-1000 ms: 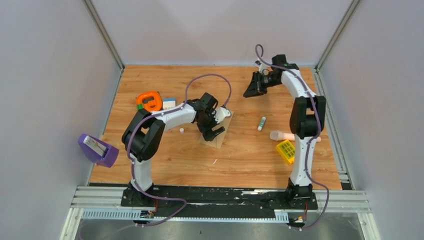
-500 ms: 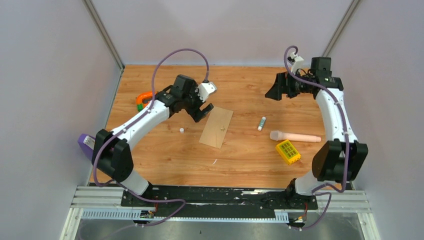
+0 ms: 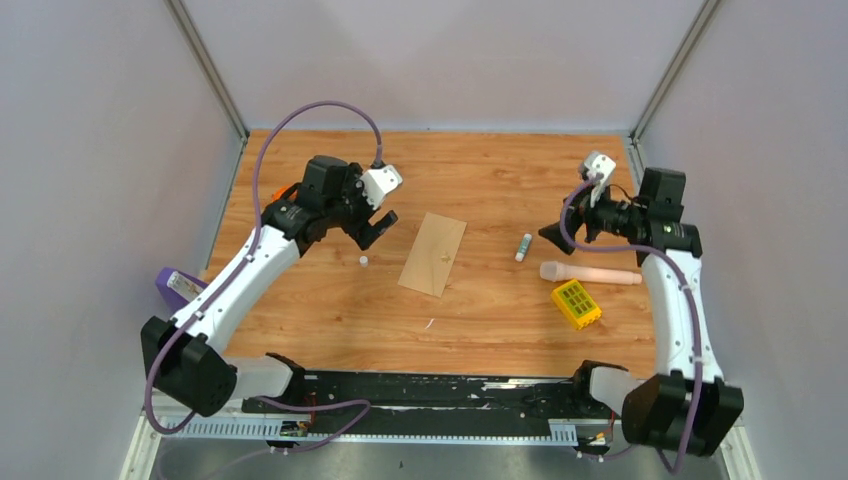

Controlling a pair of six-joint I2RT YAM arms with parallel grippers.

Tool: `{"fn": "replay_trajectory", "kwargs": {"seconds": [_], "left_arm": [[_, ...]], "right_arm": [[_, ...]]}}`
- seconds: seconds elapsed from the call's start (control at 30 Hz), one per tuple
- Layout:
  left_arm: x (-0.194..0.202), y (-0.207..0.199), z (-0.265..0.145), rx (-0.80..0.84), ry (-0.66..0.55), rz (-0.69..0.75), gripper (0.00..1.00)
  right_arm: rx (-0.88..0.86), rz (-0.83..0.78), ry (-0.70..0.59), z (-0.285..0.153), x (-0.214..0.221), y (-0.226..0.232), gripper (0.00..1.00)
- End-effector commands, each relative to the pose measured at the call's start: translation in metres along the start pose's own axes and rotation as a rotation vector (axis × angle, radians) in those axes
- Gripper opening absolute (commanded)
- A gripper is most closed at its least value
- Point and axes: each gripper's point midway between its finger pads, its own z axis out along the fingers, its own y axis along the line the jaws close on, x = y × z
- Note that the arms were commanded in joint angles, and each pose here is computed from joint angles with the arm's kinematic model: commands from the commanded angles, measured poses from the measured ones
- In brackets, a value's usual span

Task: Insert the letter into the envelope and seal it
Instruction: Screw the solid glue.

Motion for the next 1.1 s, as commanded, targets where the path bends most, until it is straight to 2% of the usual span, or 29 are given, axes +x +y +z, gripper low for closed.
{"fn": "replay_trajectory", "kwargs": {"seconds": [0.0,0.1,0.27,0.57,0.73,0.8,1.07], "left_arm": [[0.014,-0.002,-0.016,-0.005,0.018,0.056,1.00],[0.022,-0.004,-0.014,-0.008,0.023,0.052,1.00],[0.039,-0.012,0.001,0.016,0.057,0.017,1.00],[0.056,-0.011,0.008,-0.003,0.107,0.010,1.00],[0.061,-0.009,0.010,-0.006,0.120,0.003,1.00],[0.064,-0.008,0.011,-0.008,0.128,-0.002,1.00],[0.069,-0.004,0.014,-0.006,0.146,-0.028,1.00]], "right_arm": [[0.036,-0.556,-0.064,-0.008,-0.004,0.003,1.00],[0.027,-0.715,0.009,-0.001,0.018,-0.009,0.98],[-0.064,-0.998,0.053,0.016,0.035,-0.021,0.97],[-0.235,-1.303,0.275,0.054,0.070,-0.058,0.93],[-0.414,-1.282,0.362,0.070,0.098,-0.058,0.83],[-0.497,-1.284,0.399,0.084,0.112,-0.055,0.82],[-0.630,-1.277,0.512,0.111,0.149,-0.073,0.74]]}}
